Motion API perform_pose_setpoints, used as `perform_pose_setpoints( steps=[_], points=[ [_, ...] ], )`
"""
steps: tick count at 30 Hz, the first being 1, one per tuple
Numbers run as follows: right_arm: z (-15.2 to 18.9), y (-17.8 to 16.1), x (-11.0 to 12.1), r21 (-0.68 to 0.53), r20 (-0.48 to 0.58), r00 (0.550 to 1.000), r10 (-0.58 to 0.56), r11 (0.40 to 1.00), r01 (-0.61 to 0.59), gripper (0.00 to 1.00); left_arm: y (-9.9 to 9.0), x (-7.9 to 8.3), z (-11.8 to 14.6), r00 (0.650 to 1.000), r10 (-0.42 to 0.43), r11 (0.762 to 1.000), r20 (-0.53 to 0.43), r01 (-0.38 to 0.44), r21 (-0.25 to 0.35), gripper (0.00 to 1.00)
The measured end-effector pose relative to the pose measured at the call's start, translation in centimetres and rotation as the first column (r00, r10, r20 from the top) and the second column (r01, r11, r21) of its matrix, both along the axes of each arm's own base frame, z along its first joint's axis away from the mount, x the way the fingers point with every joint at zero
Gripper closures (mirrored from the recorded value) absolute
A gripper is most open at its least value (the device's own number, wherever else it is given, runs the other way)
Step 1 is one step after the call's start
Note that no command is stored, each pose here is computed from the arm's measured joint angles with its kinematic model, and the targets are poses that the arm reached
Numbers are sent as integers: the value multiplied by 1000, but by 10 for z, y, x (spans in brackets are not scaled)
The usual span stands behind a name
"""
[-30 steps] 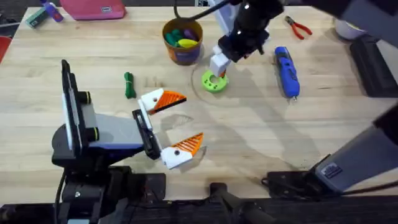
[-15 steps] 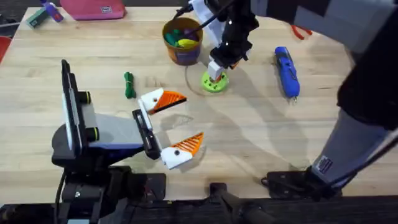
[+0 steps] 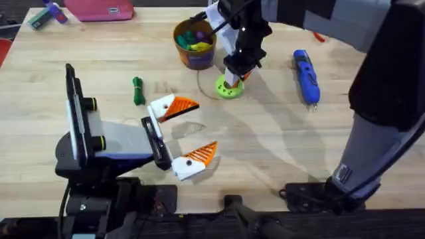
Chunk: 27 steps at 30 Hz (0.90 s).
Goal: Pick up the gripper from the table and insert it into the empty holder that is missing its gripper. Then pick up a screw, insert it into the mounting hole, and use the screwdriver to tighten it. Finally, clean up the table by picking up the vegetable and placing it into the bucket.
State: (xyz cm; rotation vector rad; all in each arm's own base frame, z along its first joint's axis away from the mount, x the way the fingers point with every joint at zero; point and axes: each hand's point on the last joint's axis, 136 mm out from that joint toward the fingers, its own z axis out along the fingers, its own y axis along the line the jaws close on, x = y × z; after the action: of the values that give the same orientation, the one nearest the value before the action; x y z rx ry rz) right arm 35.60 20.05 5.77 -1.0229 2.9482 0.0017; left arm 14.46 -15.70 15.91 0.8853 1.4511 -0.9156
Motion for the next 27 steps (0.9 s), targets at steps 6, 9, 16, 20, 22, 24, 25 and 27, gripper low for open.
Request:
perform_pose_setpoints(
  steps=[6,9,16,20,22,24,25,27],
  points=[
    [1,1,2,4,5,1000,-5,1000,5,971,0,0,0,1000,0,1000,0,0,0,15],
    [1,3,0,7,4,1000,1,1000,-1,994,0,0,0,1000,0,1000,1,0,0,16],
    [1,4,0,7,5,1000,4,1000,-4,995,0,0,0,1000,0,1000,0,0,0,15],
    [1,5,0,6,5,1000,5,1000,-5,995,0,0,0,1000,0,1000,0,0,0,16],
    [1,5,0,6,5,1000,5,1000,-5,995,0,0,0,1000,0,1000,0,0,0,15],
    [1,5,0,6,5,1000,5,1000,-5,995,0,0,0,1000,0,1000,0,0,0,16],
    [1,5,0,6,5,1000,5,1000,-5,995,0,0,0,1000,0,1000,0,0,0,15],
    [1,5,0,6,5,1000,5,1000,-5,995,0,0,0,1000,0,1000,0,0,0,15]
  ],
)
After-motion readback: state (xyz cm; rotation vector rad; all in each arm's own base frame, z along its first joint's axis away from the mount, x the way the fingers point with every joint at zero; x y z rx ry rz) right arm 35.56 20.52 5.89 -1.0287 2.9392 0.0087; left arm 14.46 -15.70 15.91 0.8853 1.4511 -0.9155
